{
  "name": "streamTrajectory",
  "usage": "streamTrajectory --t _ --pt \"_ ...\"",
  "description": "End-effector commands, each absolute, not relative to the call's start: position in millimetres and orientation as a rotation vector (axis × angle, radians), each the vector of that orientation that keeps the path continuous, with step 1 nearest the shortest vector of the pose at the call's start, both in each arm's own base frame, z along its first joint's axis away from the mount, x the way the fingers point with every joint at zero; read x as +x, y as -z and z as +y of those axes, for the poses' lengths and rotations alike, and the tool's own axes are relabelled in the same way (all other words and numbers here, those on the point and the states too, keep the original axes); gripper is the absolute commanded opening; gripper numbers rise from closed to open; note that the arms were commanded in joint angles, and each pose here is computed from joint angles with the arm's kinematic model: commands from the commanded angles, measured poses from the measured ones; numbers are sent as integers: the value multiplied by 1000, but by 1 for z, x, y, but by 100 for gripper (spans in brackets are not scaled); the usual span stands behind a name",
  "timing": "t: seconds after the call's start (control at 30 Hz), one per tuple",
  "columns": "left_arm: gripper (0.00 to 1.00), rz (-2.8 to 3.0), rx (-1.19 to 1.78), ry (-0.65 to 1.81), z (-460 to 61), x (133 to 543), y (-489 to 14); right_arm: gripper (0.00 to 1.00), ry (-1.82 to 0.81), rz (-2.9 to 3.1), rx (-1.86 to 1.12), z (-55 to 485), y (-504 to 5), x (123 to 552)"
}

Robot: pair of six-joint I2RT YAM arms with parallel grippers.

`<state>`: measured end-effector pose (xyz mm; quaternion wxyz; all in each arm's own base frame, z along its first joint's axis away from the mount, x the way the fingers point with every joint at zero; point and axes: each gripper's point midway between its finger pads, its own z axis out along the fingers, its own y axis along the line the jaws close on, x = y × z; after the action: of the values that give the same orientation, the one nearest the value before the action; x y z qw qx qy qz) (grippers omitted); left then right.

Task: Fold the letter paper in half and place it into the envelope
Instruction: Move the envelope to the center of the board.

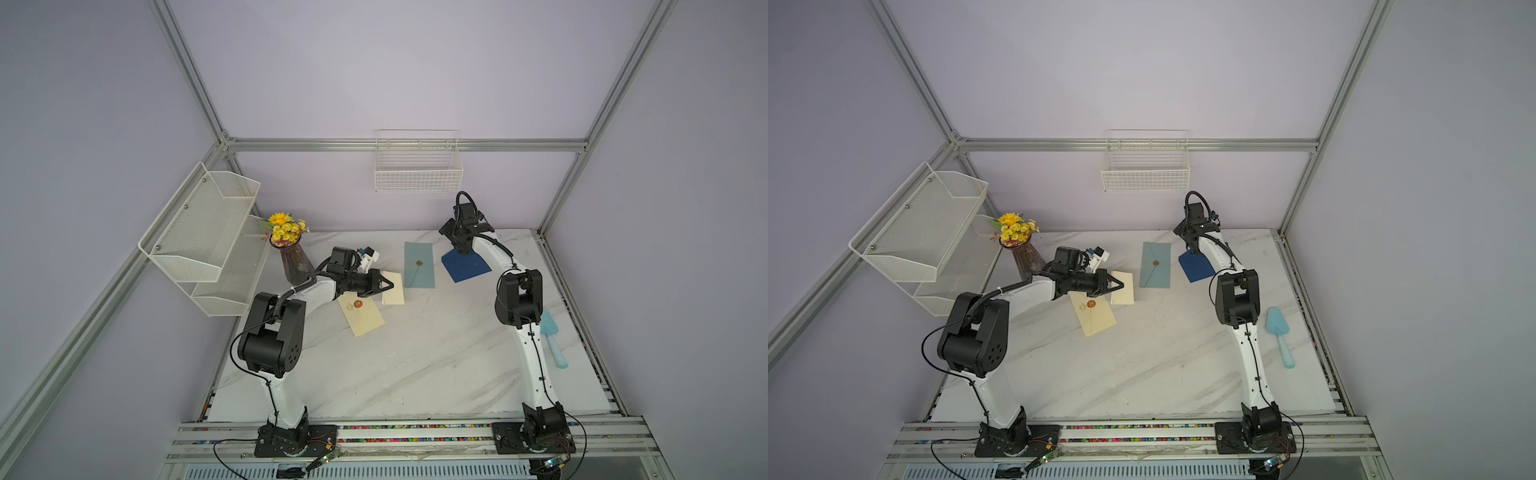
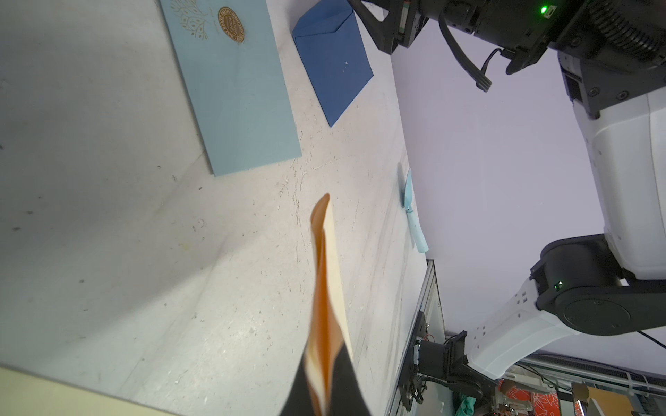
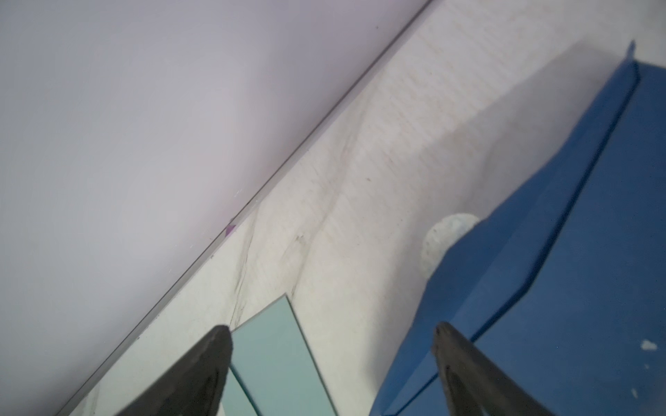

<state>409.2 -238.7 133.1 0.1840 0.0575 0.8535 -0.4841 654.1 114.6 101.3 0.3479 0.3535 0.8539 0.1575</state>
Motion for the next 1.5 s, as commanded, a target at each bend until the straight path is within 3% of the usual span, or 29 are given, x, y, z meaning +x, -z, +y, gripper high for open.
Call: streamTrajectory --t 0.0,0.13,0.3,0.53,0.77,0.83,0.9,1.03,1.1,1.23,1.47 --pt "0 2381 217 1373 -241 406 -140 79 -401 2159 915 108 -102 667" --pt "0 2400 219 1369 -240 404 -135 66 -394 2171 936 98 -90 668" --pt "0 2412 216 1368 -240 404 -132 64 -383 2186 975 83 -80 665" --pt "0 2430 208 1380 -241 406 -127 52 -375 2219 1047 66 -62 654" --pt "0 2443 199 1379 -240 406 -122 26 -384 2232 1061 62 -68 644" --pt "0 2447 197 1380 -240 406 -121 22 -392 2232 1071 60 -73 638" --pt "0 2449 192 1382 -240 405 -120 24 -416 2223 1041 62 -83 636" --pt "0 2453 173 1386 -240 404 -115 47 -390 2226 931 60 -103 633" --pt "0 2453 161 1395 -240 404 -113 54 -341 2236 903 54 -104 628" --pt "0 2450 137 1412 -241 404 -110 59 -268 2255 881 36 -99 622" --pt "0 2443 131 1420 -241 404 -115 59 12 2219 823 -7 -103 618"
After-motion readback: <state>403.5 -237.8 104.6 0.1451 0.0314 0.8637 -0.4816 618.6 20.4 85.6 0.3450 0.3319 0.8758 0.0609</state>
